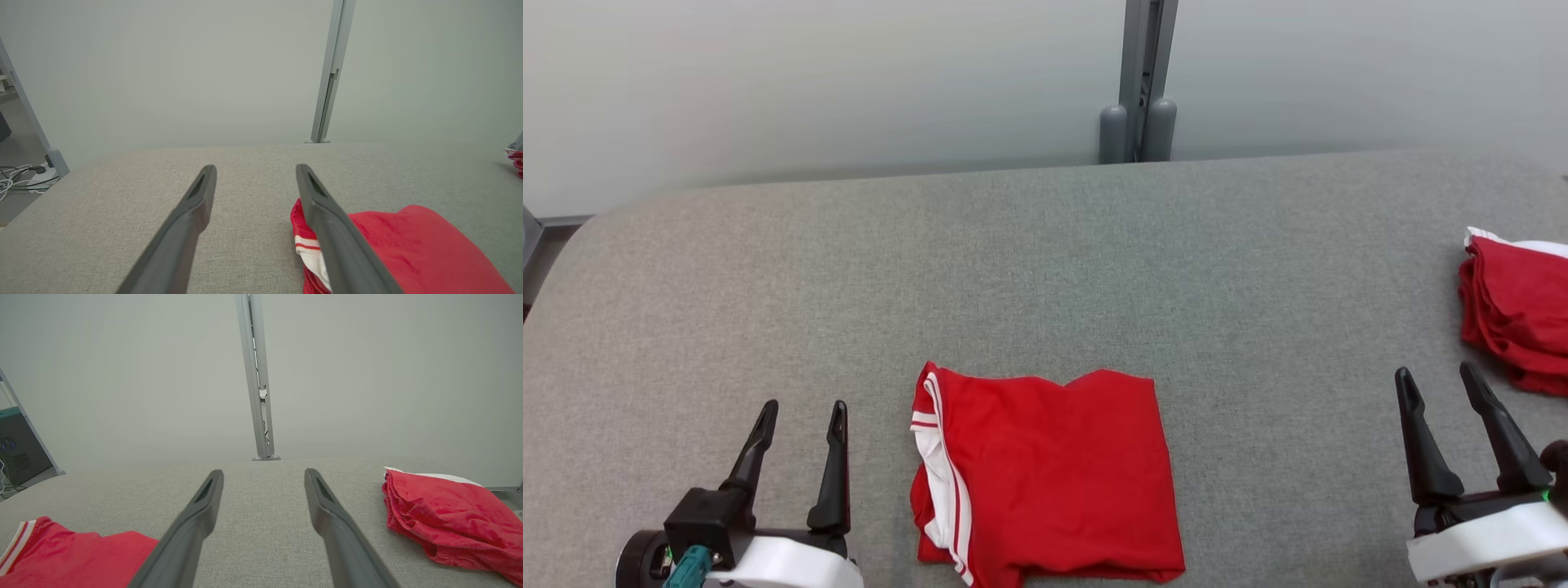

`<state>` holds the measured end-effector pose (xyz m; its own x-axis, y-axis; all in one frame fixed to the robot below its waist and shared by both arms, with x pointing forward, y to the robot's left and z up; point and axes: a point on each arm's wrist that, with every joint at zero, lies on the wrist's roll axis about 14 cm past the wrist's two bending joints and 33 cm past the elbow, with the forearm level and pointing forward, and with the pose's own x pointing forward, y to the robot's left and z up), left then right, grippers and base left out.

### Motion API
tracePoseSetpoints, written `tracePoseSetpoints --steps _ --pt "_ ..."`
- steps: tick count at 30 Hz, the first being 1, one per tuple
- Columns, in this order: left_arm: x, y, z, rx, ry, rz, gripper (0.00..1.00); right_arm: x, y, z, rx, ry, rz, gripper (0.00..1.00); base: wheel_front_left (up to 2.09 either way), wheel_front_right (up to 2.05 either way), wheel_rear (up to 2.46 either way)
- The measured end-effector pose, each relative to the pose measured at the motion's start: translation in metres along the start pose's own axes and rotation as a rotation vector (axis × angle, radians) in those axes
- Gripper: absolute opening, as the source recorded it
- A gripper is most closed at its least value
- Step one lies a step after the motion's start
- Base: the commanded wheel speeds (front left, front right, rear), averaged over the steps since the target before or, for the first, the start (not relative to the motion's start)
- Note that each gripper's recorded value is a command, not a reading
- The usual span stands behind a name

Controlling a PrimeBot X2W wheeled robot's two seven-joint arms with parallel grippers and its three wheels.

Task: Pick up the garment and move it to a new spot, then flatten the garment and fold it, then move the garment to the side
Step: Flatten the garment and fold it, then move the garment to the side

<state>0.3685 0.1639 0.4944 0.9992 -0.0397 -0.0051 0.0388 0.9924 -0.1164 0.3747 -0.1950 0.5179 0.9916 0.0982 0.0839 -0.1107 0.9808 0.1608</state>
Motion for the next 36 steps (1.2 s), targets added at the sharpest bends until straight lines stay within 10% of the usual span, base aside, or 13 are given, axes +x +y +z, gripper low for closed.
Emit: tracePoseSetpoints --steps 36 --pt "-0.026 0.012 -0.002 0.003 0.022 0.045 1.00 -0.022 0.002 0.005 -0.034 0.033 -0.019 1.00 0.00 0.00 0.00"
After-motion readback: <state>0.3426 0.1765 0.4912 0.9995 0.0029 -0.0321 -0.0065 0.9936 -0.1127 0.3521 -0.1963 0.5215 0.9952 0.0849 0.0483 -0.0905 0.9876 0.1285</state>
